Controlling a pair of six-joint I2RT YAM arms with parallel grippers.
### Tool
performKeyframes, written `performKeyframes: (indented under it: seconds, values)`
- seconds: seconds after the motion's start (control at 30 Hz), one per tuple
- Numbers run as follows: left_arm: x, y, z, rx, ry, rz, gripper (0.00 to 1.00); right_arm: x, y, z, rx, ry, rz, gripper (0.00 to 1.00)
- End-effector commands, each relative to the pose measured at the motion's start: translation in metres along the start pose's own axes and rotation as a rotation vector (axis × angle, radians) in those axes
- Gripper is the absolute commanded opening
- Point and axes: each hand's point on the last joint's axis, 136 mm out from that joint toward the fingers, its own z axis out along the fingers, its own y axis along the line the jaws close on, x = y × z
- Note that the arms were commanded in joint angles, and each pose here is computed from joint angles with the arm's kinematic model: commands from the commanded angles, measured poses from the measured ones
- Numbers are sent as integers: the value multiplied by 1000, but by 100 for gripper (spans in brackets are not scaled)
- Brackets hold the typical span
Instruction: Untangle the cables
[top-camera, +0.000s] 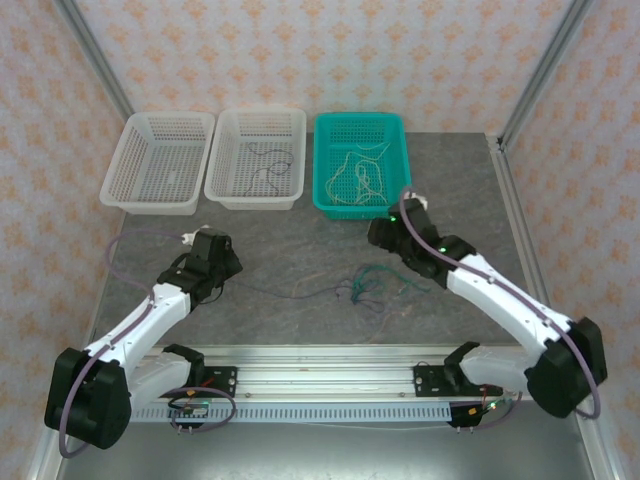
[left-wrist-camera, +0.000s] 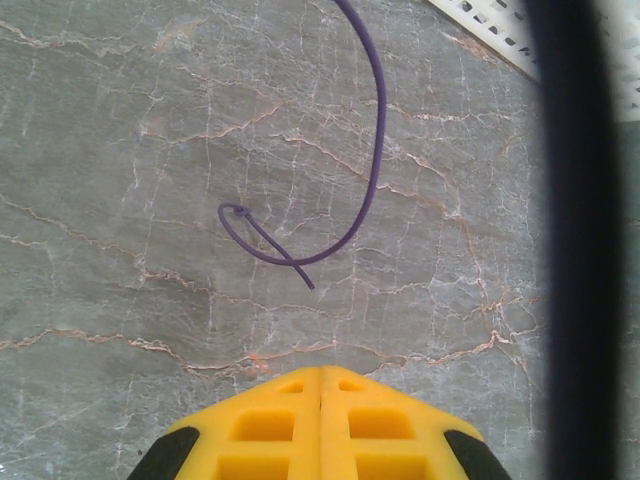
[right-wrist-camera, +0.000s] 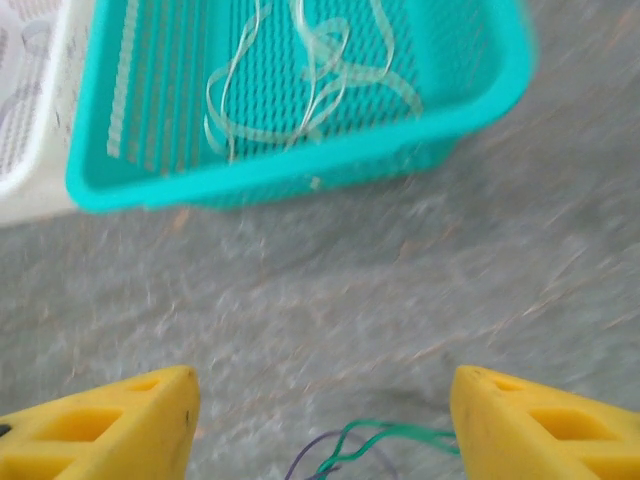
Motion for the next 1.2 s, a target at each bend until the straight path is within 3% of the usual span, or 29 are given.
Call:
performKeyframes:
  seconds: [0.0, 0.2, 0.33, 0.43, 0.7, 0.87, 1.07, 1.17]
  values:
    - [-12, -6, -4, -2, -42, 18, 0, 33, -9, 24, 69, 118, 210, 66]
    - [-13, -6, -7, 2, -47, 25, 0, 57, -14, 59, 125, 190, 258, 69]
    - [-13, -3, -8, -11, -53, 20, 0, 90, -14, 76, 122, 303, 368, 73]
    - [-13, 0, -8, -19, -55, 12, 0, 115, -40, 77, 246, 336, 476, 77]
    - [-14, -2, -7, -22, -56, 14, 0, 124, -39, 79, 279, 374, 511, 75]
    - [-16, 4, -9, -51, -67, 4, 0, 123, -58, 87, 384, 333, 480, 58]
    - [-38, 48, -38, -258, -172, 7, 0, 99, -139, 66, 557, 168, 610, 4]
    - [-45, 74, -43, -334, -163, -49, 0, 84, -178, 47, 625, 113, 685, 0]
